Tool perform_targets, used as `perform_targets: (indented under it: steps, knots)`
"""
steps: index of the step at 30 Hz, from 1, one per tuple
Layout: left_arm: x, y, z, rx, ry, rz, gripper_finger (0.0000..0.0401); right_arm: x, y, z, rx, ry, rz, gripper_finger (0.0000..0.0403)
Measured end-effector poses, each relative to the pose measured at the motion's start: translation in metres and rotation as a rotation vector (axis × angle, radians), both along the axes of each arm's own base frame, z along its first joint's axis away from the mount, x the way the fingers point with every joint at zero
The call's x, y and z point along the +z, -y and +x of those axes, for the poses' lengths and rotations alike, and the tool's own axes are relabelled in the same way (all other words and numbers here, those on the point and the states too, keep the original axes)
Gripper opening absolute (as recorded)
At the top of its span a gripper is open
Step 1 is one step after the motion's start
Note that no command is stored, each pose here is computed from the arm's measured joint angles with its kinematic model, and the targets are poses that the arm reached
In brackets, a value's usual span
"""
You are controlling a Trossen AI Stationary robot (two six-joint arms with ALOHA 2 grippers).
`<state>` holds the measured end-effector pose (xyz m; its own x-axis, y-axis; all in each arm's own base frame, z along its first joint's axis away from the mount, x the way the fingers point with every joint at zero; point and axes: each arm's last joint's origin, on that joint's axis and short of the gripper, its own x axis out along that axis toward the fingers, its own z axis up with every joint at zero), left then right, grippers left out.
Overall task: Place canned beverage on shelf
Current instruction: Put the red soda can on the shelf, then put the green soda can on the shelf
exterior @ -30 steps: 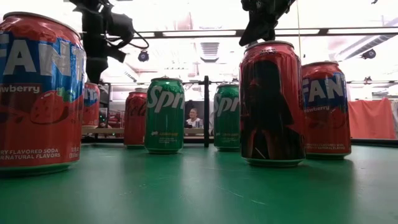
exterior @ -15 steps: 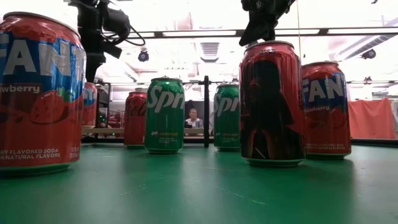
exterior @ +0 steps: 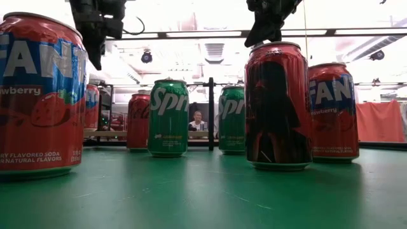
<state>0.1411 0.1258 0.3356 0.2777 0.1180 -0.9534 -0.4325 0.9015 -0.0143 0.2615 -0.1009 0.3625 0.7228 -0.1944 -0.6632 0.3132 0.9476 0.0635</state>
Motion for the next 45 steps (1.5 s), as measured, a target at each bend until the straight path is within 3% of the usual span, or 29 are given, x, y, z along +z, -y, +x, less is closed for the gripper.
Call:
perform_targets:
  steps: [5, 11, 29, 35, 39, 45]
  knots:
    - [-0.017, 0.001, 0.000, -0.013, -0.048, -0.037, 0.0000, 0.000, 0.000, 0.000, -0.001, 0.000, 0.001, 0.0009]
    - [-0.029, -0.002, -0.001, 0.018, -0.121, 0.017, 0.0000, 0.000, 0.000, 0.000, 0.000, 0.000, 0.000, 0.0009]
    - [-0.031, -0.007, -0.002, 0.078, -0.200, 0.145, 0.0000, 0.000, 0.000, 0.000, -0.001, 0.000, 0.001, 0.0009]
    - [-0.031, -0.007, -0.002, 0.090, -0.202, 0.145, 0.0000, 0.000, 0.000, 0.000, 0.000, 0.000, 0.000, 0.0009]
    - [-0.028, -0.004, -0.003, 0.089, -0.146, 0.121, 0.0000, 0.000, 0.000, 0.000, 0.004, -0.001, -0.004, 0.0009]
    - [-0.007, 0.007, -0.005, 0.080, 0.159, 0.111, 0.0000, 0.000, -0.003, 0.001, 0.010, 0.004, -0.001, 0.0009]
